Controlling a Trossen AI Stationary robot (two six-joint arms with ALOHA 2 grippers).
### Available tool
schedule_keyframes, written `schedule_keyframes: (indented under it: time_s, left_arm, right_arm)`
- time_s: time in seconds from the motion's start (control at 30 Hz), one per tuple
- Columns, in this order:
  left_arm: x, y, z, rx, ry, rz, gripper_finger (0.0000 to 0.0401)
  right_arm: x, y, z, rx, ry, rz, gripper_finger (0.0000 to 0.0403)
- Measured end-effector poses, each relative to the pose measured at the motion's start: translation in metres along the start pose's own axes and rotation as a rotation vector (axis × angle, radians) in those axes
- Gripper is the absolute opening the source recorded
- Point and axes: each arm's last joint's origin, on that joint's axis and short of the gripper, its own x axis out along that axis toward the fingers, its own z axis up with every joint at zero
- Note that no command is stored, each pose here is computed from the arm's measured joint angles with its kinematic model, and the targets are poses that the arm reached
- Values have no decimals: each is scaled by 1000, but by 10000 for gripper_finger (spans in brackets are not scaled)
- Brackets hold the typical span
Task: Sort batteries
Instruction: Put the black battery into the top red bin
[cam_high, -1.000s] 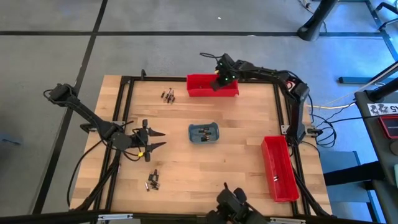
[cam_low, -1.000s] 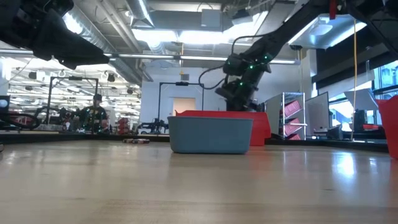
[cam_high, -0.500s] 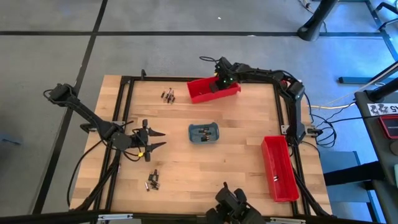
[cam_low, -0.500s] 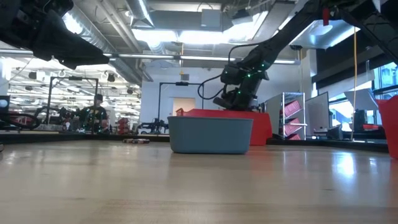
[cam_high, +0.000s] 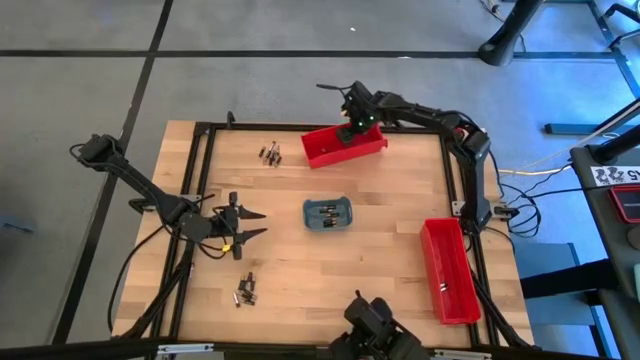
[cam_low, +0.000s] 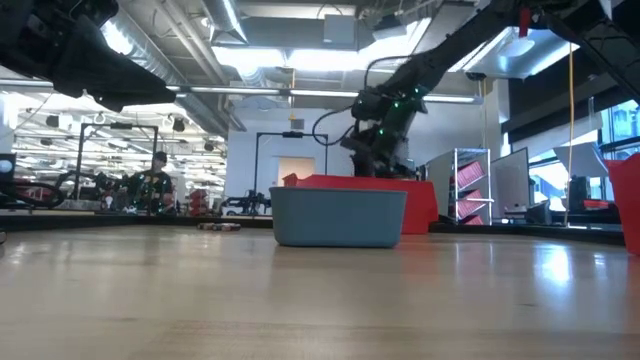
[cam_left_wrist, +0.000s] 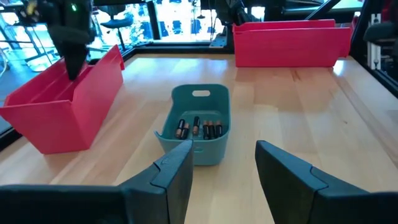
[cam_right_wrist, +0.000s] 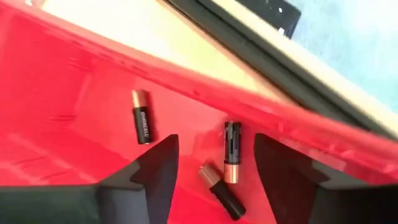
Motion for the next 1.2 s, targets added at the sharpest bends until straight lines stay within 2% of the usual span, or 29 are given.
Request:
schedule_keyframes:
  time_s: [0.33,0.5,0.6,0.67,0.73,0.8,0.87,0.93,1.0,1.1,1.2]
  left_arm:
    - [0,0,0,-108,1,0,164]
    - [0,0,0,-135,4,1,164]
    - [0,0,-1,-147,4,0,164]
    - [0,0,-1,-168,4,-1,164]
    - [0,0,-1,-188,5,-2,164]
    - [-1,-1,-3,-201,21,-4,164]
    - [-2,-1,-7,-217,51,-6,164]
    - [-4,-2,-12,-230,92,-4,164]
    - [-7,-1,-19,-233,142,5,164]
    - [-10,1,-30,-232,225,32,164]
    - [-14,4,-40,-206,343,13,164]
  right_arm:
    - [-50,16,35,-122,-75,-13,215]
    - [-68,20,43,-179,-100,-28,215]
    - [-85,24,44,-217,-144,-116,215]
    - [-98,30,42,-243,-188,-237,215]
    - [-110,41,35,-284,-216,-342,215]
    - [-120,57,22,-342,-225,-385,215]
    - [-124,74,4,-452,-212,-390,215]
    - [-122,84,-20,-626,-156,-372,215]
    - [-115,89,-42,-715,-130,-349,215]
    - [-112,88,-72,-734,-152,-311,215]
    - [-110,91,-94,-683,-231,-199,215]
